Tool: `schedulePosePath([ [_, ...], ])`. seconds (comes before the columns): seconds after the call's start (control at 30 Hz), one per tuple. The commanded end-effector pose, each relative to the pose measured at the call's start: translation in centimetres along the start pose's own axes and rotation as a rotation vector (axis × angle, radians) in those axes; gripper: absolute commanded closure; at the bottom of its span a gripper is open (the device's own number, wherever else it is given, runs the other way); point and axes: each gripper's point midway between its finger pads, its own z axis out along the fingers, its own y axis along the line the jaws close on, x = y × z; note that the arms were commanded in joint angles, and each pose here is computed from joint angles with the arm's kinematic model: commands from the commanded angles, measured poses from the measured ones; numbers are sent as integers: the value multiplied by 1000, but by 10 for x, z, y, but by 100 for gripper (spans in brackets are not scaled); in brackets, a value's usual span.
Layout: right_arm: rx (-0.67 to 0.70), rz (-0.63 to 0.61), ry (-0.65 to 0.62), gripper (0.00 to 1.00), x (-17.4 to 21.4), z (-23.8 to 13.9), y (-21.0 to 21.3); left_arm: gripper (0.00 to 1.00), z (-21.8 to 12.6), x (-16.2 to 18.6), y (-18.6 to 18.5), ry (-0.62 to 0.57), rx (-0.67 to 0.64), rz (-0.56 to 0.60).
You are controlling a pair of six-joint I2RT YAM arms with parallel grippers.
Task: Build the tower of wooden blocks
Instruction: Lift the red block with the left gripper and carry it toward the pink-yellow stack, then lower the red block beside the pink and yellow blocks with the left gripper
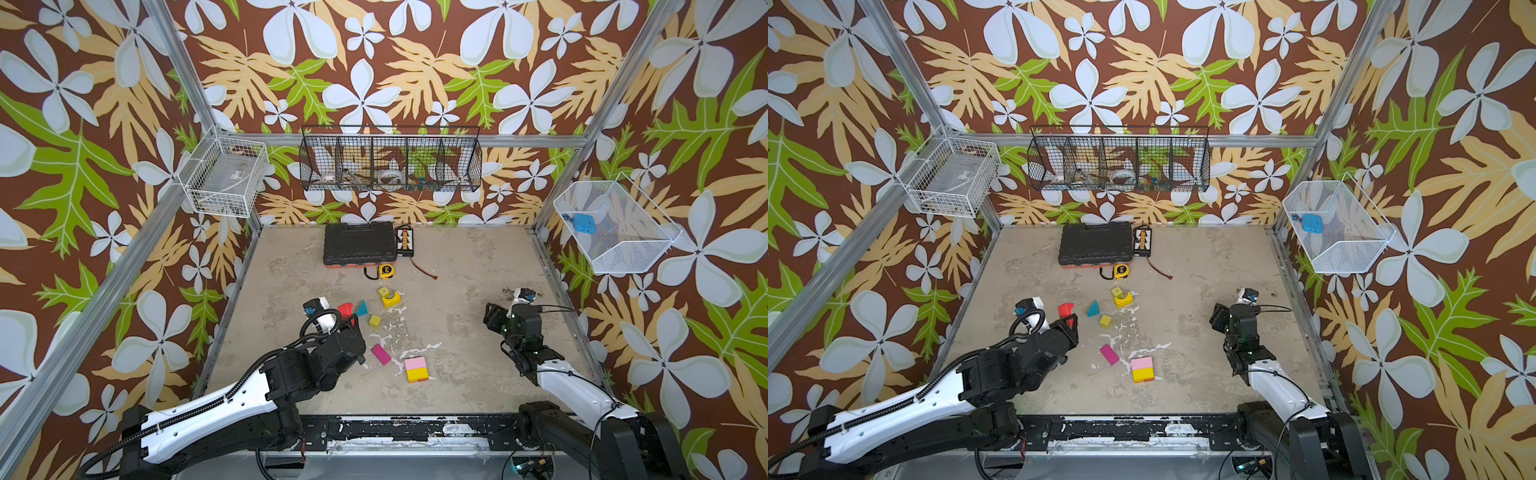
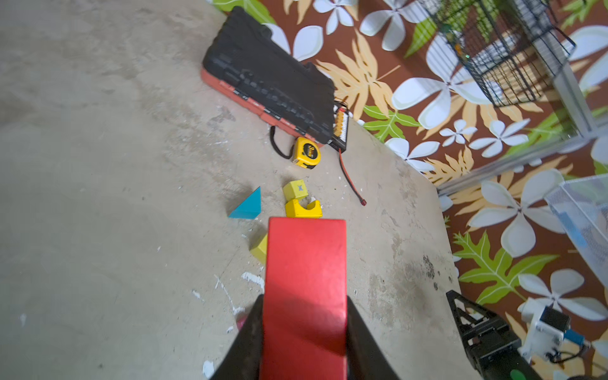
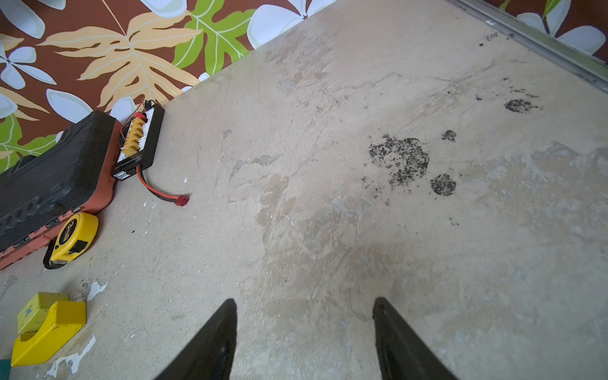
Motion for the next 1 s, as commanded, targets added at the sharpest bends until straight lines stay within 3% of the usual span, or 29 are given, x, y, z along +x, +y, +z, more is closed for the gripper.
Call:
schedulePosePath([
  [0.0,-11,-2,-18,35,-4,-1,2,100,-8,-1,37,6,-124,-101],
  [0.1,-11,-1,-18,34,-3,-1,2,100,2,22,28,79,-34,-177],
  [0.17,-11,-2,-16,34,-3,0,2,100,12,46,18,157,7,-162],
  [0.27,-8,-2,-12,35,-3,1,2,100,28,82,21,251,-139,-65],
  [0.4,-7,-3,-7,35,-3,2,3,100,30,125,2,276,-325,97],
  [0.67,-9,-5,-4,34,-2,3,3,100,31,211,-46,364,-355,230],
  [0.97,-7,-3,-7,34,-3,2,2,100,40,241,-45,359,-416,299],
])
